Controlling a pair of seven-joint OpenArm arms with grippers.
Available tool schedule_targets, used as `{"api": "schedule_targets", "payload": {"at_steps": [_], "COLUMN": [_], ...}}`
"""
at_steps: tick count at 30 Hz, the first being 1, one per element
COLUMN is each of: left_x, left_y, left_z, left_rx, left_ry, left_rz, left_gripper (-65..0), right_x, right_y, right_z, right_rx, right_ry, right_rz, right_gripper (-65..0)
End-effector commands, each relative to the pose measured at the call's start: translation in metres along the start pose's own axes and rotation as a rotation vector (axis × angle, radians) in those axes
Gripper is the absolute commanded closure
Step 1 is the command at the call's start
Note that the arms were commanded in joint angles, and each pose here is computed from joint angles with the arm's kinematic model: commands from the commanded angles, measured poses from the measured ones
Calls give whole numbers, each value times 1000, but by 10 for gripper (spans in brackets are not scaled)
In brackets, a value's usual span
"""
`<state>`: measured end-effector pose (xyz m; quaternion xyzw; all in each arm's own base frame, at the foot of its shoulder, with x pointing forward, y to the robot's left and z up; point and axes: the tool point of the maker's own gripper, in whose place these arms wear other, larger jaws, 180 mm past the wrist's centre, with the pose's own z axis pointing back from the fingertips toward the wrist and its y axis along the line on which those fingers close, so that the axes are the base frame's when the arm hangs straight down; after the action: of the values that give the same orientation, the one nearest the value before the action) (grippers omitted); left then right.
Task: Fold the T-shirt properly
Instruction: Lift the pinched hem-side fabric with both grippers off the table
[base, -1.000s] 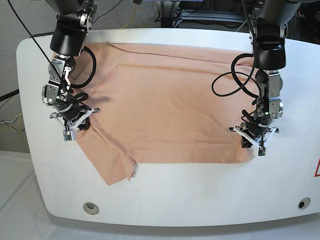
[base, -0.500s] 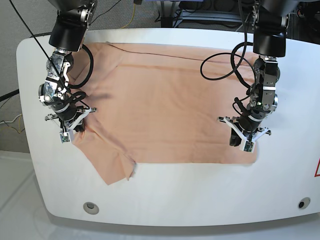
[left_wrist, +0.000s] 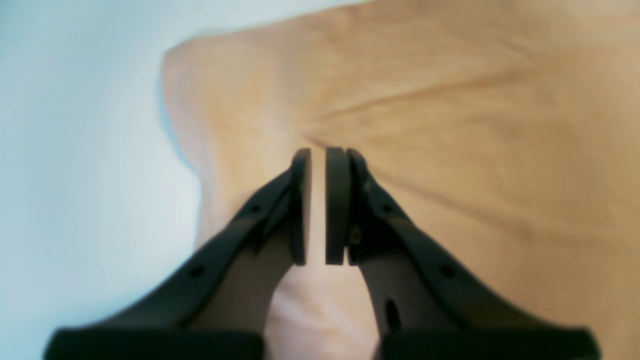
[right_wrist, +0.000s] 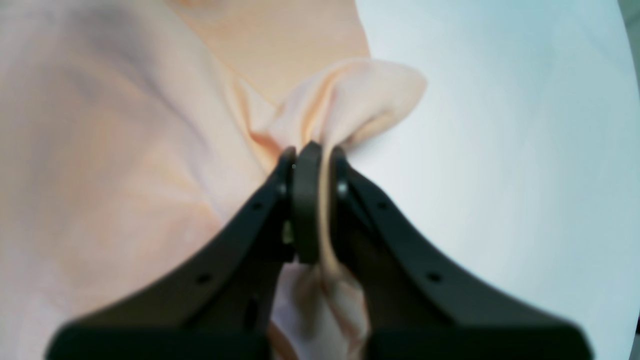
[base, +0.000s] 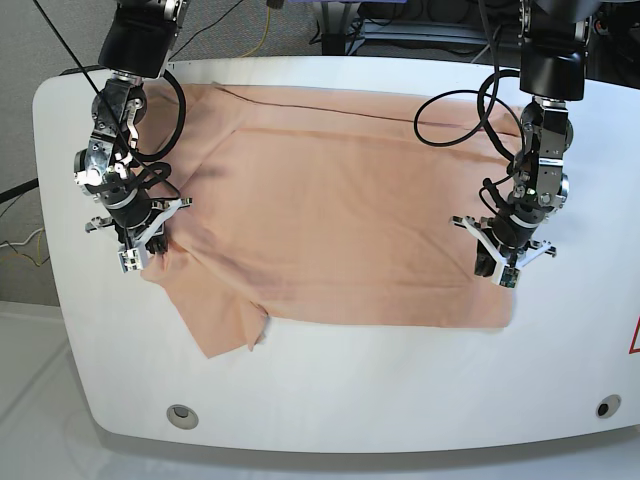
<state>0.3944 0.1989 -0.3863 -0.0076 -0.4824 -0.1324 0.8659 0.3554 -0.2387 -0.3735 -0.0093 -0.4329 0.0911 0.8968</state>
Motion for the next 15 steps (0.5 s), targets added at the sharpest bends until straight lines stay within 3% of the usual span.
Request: {"api": "schedule_targets", "payload": {"at_steps": [1, 5, 8, 15], "left_x": [27, 34, 43, 42], "left_y": [19, 29, 33, 48], "left_z": [3, 4, 2, -8], "left_rx": [35, 53, 60, 87], "left_ry": [-70, -79, -95, -79], "left_rz": [-20, -36, -37, -19], "left_gripper": [-43, -52, -130, -546], "right_x": [23, 24, 25, 25], "right_y": [-8, -7, -6, -3], "right_z": [3, 3, 2, 1], "right_rx": [-14, -13, -11, -5], "right_ry": [-66, -68, -71, -72], "right_rz": [6, 5, 4, -3], "right_gripper": [0, 0, 0, 0]}}
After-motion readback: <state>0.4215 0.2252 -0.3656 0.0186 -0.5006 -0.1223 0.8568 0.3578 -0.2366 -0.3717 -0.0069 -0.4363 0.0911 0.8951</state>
